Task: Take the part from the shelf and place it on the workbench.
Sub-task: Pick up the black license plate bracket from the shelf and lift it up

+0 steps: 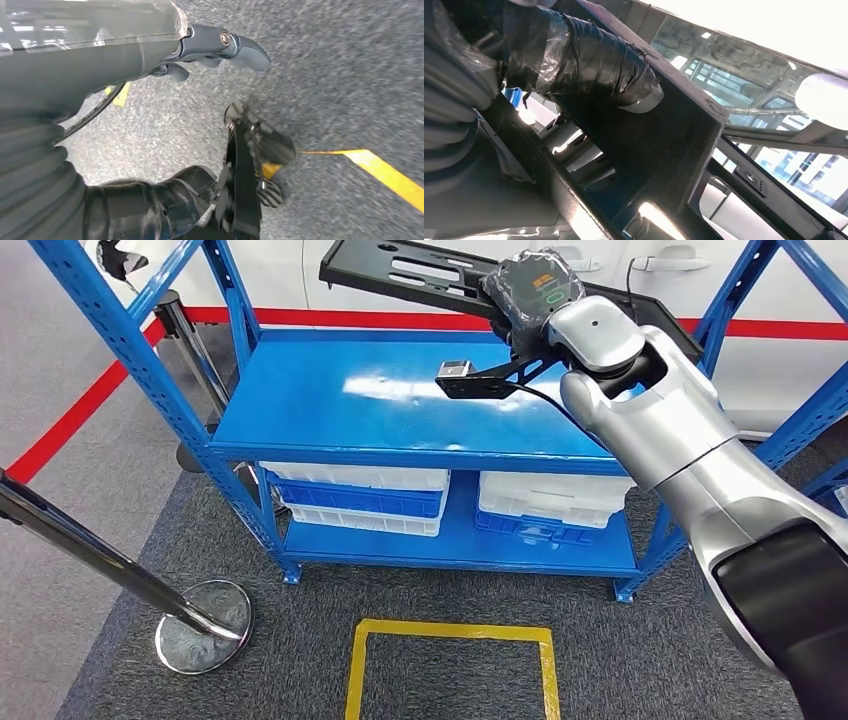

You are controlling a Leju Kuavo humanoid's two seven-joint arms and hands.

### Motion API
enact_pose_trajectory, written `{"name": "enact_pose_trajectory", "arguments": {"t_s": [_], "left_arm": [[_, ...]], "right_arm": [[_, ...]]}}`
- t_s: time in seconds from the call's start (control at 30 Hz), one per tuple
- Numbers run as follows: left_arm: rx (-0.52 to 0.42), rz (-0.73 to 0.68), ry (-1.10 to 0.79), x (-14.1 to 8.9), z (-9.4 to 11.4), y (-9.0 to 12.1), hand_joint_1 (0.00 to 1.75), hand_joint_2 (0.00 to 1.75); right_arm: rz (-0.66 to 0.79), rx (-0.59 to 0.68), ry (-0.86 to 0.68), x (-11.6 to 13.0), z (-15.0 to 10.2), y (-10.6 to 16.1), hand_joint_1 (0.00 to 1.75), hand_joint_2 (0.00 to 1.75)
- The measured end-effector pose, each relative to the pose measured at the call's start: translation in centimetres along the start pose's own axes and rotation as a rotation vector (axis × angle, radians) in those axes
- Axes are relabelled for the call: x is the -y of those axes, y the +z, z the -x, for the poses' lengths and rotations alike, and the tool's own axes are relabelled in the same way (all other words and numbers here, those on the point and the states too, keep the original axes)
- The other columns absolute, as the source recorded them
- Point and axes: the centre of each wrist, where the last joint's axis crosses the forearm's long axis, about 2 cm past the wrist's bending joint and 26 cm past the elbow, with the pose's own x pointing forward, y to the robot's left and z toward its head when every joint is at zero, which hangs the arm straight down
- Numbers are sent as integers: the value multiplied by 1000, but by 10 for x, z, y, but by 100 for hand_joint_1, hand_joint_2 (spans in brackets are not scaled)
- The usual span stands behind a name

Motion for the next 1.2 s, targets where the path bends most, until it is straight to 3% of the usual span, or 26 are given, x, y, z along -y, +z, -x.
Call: {"name": "enact_pose_trajectory", "arguments": {"t_s": [1.2], "left_arm": [[4,1,-10,0,-3,-1,0,175]], "right_arm": [[-5,-7,13,1,3,0,175,175]]}}
